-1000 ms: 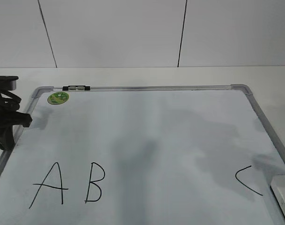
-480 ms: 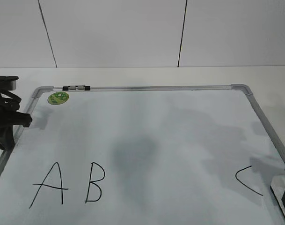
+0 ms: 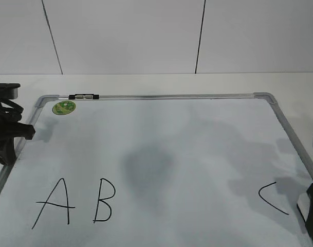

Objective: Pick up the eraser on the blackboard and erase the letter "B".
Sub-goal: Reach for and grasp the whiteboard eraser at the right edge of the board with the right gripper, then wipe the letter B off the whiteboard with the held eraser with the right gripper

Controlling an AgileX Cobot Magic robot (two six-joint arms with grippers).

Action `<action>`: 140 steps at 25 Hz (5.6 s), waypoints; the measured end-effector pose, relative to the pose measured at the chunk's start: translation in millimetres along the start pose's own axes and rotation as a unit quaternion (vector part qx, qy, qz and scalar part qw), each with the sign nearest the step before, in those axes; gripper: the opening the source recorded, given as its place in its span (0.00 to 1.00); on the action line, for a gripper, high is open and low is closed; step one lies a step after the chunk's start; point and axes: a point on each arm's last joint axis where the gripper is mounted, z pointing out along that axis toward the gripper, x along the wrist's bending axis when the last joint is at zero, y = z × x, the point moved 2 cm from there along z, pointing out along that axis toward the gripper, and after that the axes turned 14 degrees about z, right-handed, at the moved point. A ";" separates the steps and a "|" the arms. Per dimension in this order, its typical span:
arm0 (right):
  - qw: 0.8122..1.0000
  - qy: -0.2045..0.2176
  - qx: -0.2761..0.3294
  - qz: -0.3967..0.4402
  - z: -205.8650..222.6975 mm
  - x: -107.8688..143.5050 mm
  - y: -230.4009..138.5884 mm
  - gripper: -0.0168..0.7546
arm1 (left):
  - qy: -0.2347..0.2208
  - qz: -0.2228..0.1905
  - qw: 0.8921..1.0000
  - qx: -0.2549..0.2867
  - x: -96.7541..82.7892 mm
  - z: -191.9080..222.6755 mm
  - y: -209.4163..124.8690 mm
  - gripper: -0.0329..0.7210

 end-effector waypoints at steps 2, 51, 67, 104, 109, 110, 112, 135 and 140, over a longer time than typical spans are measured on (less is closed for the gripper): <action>1.000 -0.002 0.005 0.001 2.3 -0.1 0.6 0.88 | 0.000 0.000 1.000 0.000 0.0 0.0 0.0 0.07; 0.999 -0.002 0.034 -0.001 3.3 2.4 3.3 0.74 | 0.000 0.000 1.000 0.001 -0.1 -0.1 -0.1 0.07; 1.000 0.017 -0.001 -0.009 -35.9 9.7 4.4 0.74 | -0.002 -0.002 1.000 0.002 -0.4 -0.1 -0.3 0.06; 0.952 -0.030 -0.033 -0.303 3.0 296.2 -15.5 0.74 | -0.004 -0.002 1.000 0.009 -0.7 -0.3 -0.8 0.07; 0.949 -0.036 -0.026 -0.314 23.3 310.3 -4.8 0.74 | -0.004 -0.002 1.000 0.009 -0.7 -0.3 -0.9 0.07; 0.948 -0.036 -0.025 -0.315 25.3 312.2 -3.7 0.74 | -0.004 -0.002 1.000 0.009 -0.7 -0.3 -0.9 0.07; 0.947 -0.036 -0.023 -0.319 30.8 316.7 -0.8 0.74 | -0.004 -0.002 1.000 0.009 -0.7 -0.3 -0.9 0.07; 0.918 -0.041 -0.017 -0.394 42.6 344.7 -43.7 0.73 | -0.004 -0.002 1.000 0.011 -0.6 0.0 -1.3 0.07; 0.914 -0.039 -0.014 -0.404 44.1 348.4 -54.2 0.73 | -0.003 -0.001 1.000 0.013 -0.5 0.0 -1.6 0.07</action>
